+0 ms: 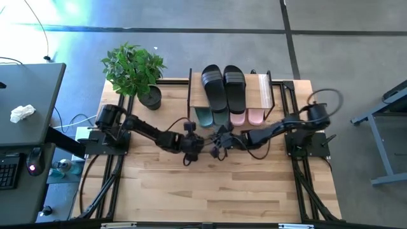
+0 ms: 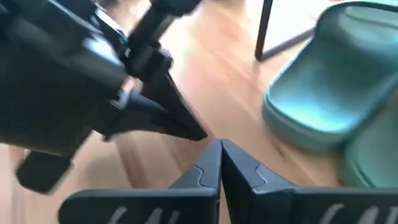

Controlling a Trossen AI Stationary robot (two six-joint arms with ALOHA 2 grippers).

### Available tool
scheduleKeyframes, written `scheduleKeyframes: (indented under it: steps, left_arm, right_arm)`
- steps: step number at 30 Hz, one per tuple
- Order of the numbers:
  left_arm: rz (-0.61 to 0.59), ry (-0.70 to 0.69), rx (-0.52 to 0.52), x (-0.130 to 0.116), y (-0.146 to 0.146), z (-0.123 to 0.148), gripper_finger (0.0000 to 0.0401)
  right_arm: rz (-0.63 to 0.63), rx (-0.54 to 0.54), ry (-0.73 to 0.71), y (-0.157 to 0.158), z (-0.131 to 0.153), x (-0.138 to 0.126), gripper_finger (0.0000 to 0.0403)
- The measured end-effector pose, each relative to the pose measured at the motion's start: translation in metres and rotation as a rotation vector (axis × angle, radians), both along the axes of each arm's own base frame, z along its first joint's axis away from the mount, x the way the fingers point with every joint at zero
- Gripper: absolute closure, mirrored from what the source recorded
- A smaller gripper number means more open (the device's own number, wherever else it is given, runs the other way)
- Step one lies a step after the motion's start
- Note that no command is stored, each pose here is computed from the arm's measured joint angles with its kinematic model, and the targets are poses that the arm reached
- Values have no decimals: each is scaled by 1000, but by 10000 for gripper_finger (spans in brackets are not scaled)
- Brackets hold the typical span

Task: Pick and place slides into the shelf
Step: Put the green slides under the shelf

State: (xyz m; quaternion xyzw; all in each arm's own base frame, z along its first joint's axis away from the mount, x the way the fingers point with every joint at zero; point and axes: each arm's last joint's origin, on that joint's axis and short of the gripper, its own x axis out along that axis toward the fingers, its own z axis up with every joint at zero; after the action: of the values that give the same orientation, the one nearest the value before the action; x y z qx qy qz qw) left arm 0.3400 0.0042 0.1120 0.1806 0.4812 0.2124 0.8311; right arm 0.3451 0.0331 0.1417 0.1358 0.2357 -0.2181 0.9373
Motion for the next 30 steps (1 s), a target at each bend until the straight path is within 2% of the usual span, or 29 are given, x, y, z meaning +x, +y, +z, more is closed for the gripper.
scheduleKeyframes:
  steps: [4, 6, 9, 13, 18, 23, 30]
  left_arm:
    - [-107, -101, 55, 13, -8, 8, 401]
    - [-95, -136, 58, 16, -1, 9, 401]
    - [-61, -113, 29, 14, 15, 6, 401]
    - [-41, -69, 42, 11, 30, 4, 401]
    - [-60, -58, 27, 11, 41, 4, 401]
    - [-43, -53, 40, 10, 47, 4, 401]
    - [-80, -31, 17, 9, 39, 2, 401]
  right_arm:
    - [-14, -17, 112, 14, 18, -22, 403]
    - [-20, -40, 148, 21, 29, -34, 403]
    - [-20, -50, 159, 31, 47, -52, 403]
    - [-13, -44, 153, 45, 62, -69, 403]
    - [-23, -14, 163, 58, 60, -78, 403]
    - [-103, -12, 141, 65, 58, -85, 403]
    - [-98, 16, 135, 70, 58, -88, 403]
